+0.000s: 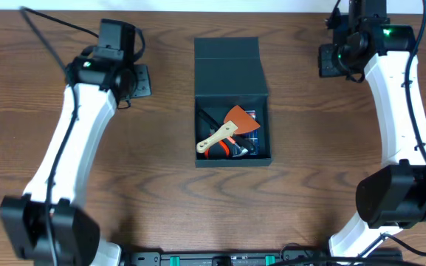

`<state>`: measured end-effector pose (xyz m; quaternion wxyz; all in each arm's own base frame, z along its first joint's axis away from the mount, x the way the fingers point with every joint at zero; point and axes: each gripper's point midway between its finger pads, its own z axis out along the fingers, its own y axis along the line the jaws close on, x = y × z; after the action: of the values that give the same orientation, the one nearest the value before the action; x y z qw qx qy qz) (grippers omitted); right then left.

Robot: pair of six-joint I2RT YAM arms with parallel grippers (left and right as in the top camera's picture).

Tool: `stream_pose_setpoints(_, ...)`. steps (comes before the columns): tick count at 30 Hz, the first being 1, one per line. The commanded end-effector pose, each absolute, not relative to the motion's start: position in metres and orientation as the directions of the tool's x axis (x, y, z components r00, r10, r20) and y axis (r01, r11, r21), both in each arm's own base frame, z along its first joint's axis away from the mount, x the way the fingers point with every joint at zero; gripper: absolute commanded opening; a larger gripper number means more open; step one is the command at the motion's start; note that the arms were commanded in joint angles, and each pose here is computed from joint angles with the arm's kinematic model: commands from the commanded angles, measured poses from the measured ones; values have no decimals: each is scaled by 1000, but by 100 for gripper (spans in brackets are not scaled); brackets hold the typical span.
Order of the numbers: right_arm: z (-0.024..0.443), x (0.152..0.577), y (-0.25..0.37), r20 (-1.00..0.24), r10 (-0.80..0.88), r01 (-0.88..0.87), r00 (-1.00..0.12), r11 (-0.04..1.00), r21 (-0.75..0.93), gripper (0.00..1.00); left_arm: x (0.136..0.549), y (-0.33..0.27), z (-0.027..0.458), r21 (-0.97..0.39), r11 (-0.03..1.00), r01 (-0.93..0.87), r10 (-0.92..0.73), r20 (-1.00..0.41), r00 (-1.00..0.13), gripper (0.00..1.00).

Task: Pack container
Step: 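Open the left gripper and raise it out of the box, then move both grippers to the box lid's two sides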

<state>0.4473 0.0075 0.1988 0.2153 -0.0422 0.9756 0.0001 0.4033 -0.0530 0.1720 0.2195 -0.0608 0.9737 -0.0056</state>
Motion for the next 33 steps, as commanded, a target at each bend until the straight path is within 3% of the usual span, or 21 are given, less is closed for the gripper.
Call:
stream_pose_setpoints(1, 190, 442, 19, -396, -134, -139, -909, 990, -14, 1, 409, -54, 163, -43, 993, -112, -120, -407, -905, 6)
stream_pose_setpoints(11, 140, 414, 7, -260, -21, -11, -965, 999, -39, 1, 407, -46, 157, 0, 993, -116, -106, -391, -914, 6)
stream_pose_setpoints(18, 136, 413, 44, -276, -137, -174, -951, 978, 115, 1, 426, -71, 166, -16, 983, 184, 155, -471, -869, 6)
stream_pose_setpoints(24, 118, 424, 72, -322, -153, -239, -934, 939, 247, 1, 421, -106, 170, -180, 874, 451, 304, -520, -798, 6)
stream_pose_setpoints(33, 56, 429, 90, -222, -147, -225, -964, 896, 384, 1, 433, -107, 160, -506, 718, 478, 162, -547, -821, 6)
